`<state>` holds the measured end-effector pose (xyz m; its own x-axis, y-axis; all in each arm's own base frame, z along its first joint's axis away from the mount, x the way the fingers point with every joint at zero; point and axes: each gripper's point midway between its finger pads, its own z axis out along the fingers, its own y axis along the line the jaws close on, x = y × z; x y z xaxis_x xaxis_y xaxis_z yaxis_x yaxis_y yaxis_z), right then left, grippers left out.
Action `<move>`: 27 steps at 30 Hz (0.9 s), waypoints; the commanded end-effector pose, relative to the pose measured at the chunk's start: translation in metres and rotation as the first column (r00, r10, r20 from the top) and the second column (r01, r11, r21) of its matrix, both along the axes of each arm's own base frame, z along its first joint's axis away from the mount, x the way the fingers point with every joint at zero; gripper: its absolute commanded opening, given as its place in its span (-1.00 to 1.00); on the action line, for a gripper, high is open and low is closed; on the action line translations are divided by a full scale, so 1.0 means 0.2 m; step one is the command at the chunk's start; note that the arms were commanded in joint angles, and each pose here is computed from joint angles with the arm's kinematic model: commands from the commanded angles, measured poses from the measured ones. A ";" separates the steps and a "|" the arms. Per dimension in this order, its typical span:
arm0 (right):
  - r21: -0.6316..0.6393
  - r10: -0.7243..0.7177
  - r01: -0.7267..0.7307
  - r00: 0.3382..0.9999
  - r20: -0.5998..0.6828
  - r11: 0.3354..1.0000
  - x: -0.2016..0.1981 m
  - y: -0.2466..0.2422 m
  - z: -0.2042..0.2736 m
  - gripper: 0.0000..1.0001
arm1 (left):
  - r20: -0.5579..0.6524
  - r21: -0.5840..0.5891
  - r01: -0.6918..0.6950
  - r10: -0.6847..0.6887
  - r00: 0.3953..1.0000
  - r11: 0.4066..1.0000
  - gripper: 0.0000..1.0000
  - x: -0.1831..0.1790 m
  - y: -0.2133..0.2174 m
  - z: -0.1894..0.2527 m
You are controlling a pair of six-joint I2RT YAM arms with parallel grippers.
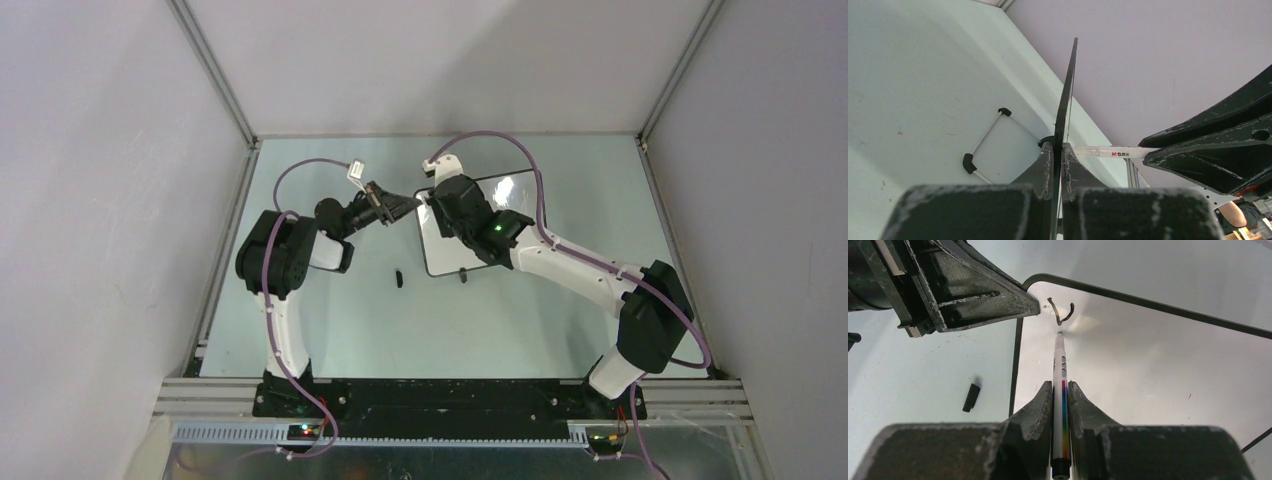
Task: Write a sentence on the whiteboard
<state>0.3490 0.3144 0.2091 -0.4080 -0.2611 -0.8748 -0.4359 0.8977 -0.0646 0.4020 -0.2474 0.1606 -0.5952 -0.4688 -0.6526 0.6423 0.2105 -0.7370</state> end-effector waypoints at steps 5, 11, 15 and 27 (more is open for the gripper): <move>0.002 -0.005 0.005 1.000 0.001 1.000 -0.03 0.00 0.03 -1.00 | 0.091 -0.010 0.014 -0.013 0.996 1.000 -1.00 -0.02 -0.01 0.12; -0.008 -0.004 0.004 1.000 -0.009 1.000 -0.05 -0.02 0.00 -1.00 | 0.091 -0.011 0.016 -0.015 0.996 1.000 -1.00 -0.03 -0.02 0.12; 0.009 0.000 0.000 1.000 0.012 1.000 -0.05 -0.01 0.04 -1.00 | 0.092 -0.011 0.018 -0.017 0.996 1.000 -1.00 -0.03 -0.02 0.12; 0.049 -0.003 -0.001 0.997 0.081 0.999 0.01 0.01 0.18 -1.00 | 0.095 -0.010 0.018 -0.017 0.995 1.000 -1.00 -0.03 -0.02 0.12</move>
